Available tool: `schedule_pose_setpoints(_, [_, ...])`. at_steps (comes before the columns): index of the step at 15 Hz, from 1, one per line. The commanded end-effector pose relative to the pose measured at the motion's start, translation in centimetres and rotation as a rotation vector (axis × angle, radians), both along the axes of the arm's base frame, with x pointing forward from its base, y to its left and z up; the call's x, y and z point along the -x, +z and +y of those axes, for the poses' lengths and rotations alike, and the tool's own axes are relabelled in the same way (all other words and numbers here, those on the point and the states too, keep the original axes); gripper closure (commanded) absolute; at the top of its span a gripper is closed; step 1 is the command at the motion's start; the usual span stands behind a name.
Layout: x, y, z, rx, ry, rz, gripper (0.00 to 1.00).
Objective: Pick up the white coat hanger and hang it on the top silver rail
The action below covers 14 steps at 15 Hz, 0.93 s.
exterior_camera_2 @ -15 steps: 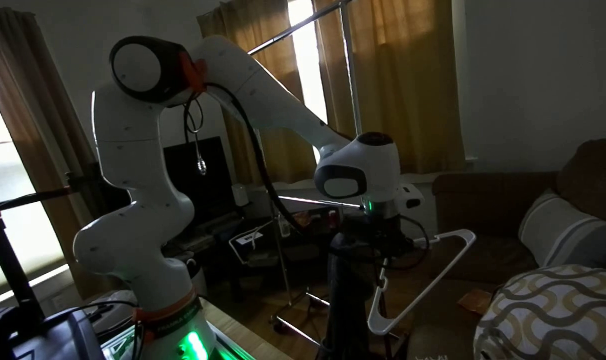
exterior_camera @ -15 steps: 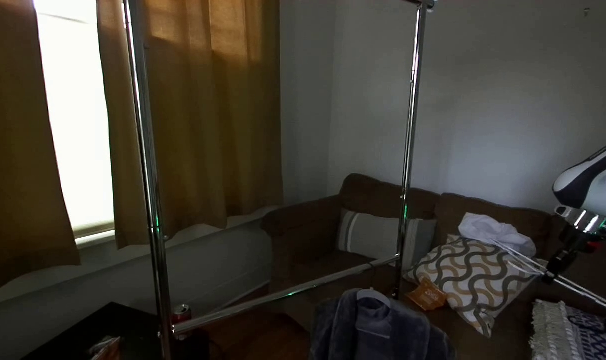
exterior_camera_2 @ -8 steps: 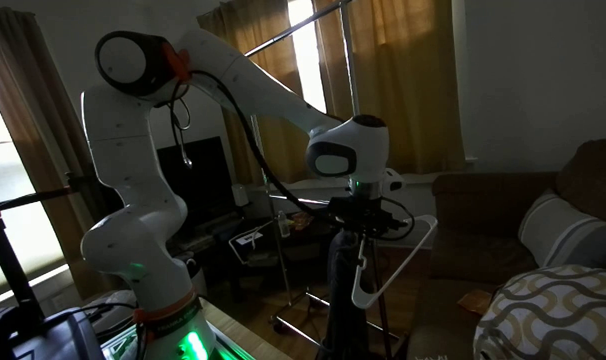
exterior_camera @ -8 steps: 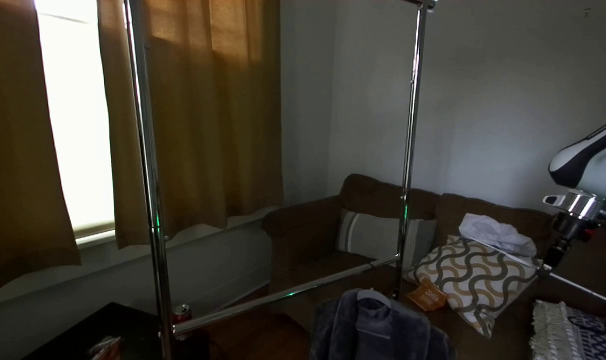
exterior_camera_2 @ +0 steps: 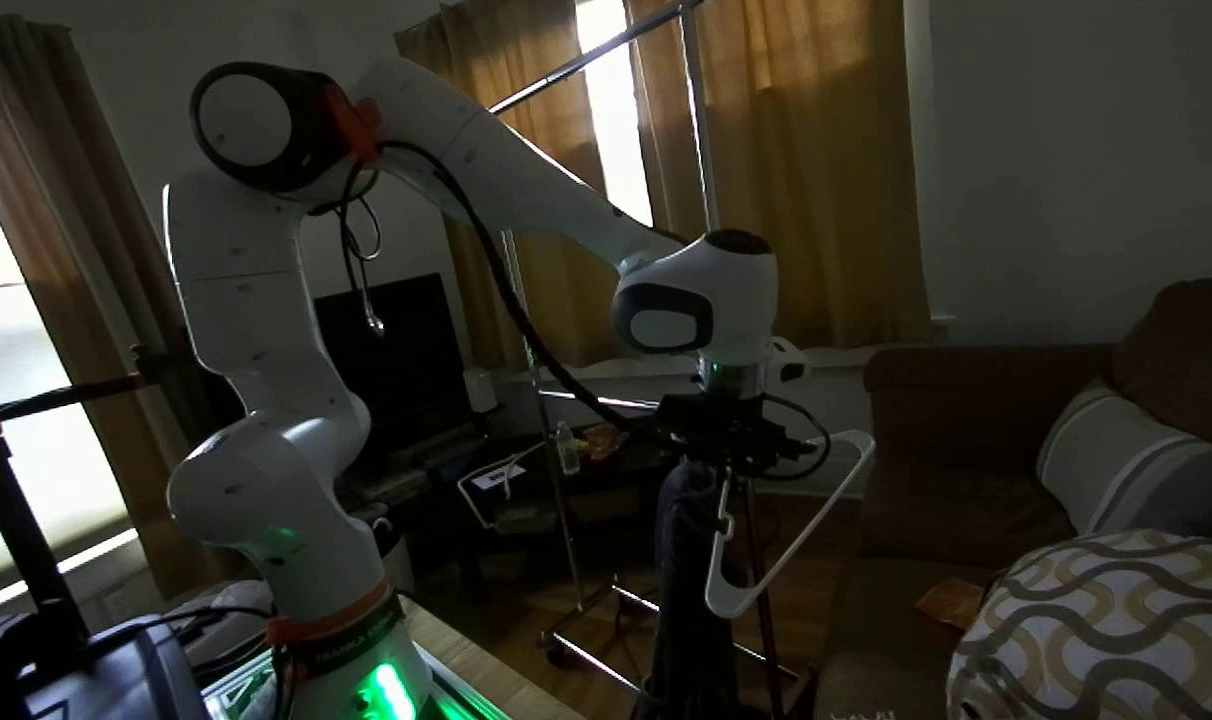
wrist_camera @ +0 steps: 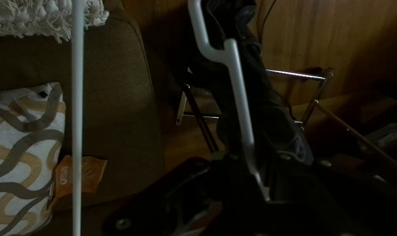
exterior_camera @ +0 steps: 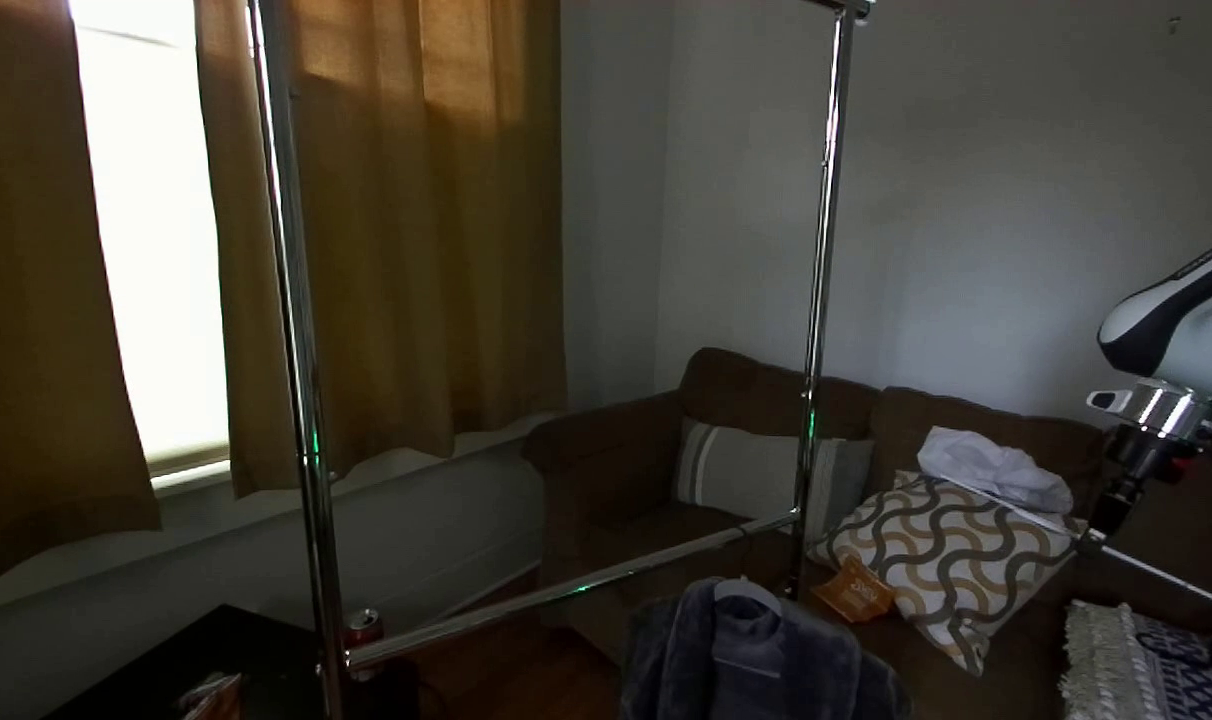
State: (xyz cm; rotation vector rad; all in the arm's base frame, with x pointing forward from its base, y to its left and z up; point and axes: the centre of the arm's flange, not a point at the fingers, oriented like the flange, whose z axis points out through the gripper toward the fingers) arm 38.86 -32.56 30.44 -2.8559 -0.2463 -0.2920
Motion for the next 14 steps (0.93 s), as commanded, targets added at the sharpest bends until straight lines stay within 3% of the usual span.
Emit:
schedule_pose_setpoints(1, [-1.7, 1.3, 1.3, -0.037, 0.040, -0.032, 0.96])
schedule_pose_setpoints(14, [-4.9, 9.4, 10.6, -0.510, 0.156, 0.045, 0.96])
